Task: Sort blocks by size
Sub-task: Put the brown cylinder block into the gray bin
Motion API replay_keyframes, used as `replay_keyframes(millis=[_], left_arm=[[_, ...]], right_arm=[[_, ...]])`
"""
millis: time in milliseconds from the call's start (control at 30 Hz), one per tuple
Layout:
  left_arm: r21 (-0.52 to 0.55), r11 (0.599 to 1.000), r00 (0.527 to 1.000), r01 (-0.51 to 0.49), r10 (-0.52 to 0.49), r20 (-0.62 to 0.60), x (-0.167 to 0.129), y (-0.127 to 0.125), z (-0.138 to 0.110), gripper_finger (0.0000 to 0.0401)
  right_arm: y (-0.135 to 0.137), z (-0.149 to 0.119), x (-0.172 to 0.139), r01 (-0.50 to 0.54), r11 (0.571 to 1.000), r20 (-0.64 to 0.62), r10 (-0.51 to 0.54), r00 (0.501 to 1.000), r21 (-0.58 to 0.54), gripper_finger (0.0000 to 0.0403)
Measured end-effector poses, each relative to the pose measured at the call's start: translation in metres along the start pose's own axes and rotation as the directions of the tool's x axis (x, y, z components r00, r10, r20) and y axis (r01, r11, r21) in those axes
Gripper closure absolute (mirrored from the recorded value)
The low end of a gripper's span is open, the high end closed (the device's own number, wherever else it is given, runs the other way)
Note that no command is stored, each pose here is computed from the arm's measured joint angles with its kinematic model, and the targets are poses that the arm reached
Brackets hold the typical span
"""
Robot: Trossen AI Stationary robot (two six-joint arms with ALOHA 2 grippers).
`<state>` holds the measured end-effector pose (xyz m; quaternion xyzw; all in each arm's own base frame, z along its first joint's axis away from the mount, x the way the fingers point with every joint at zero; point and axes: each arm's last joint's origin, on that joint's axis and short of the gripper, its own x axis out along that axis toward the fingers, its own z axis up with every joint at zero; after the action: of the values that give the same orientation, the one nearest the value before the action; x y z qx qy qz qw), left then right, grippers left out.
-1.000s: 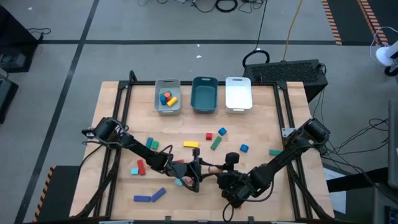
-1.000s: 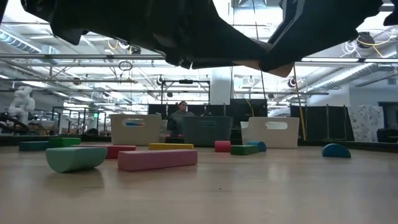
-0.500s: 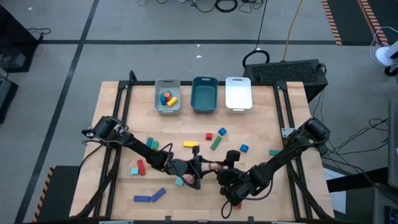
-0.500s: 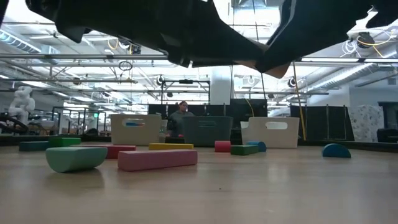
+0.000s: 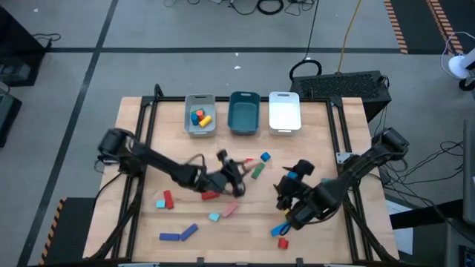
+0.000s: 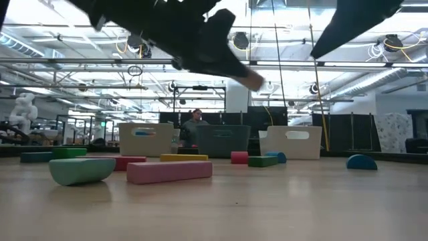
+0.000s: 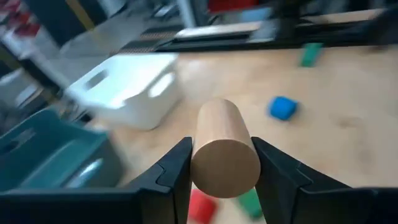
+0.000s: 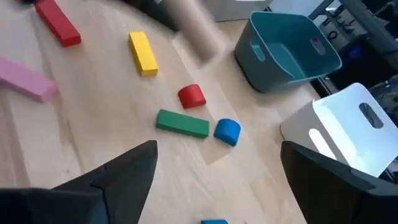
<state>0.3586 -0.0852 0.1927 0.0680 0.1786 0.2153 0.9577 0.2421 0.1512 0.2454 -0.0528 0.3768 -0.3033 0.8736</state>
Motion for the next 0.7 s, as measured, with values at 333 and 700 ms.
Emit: replay_keyframes(millis=[333,700], left_arm=[[0.005,0.987,0.969,-0.161,0.159,-0.189,-0.023,0.086,0.027,0.0262],[0.009,0.962,0.857,-0.273,0.247,-0.453,-0.035,0.176,0.006,0.0262]], right_arm=[[-0.033,-0.027,0.027,-0.053,0.990,-0.014,0.055,0.998,0.128,0.0087],[-0.037,-0.036,0.075,-0.190,0.937,0.086,0.172,0.981,0.292,0.0088]])
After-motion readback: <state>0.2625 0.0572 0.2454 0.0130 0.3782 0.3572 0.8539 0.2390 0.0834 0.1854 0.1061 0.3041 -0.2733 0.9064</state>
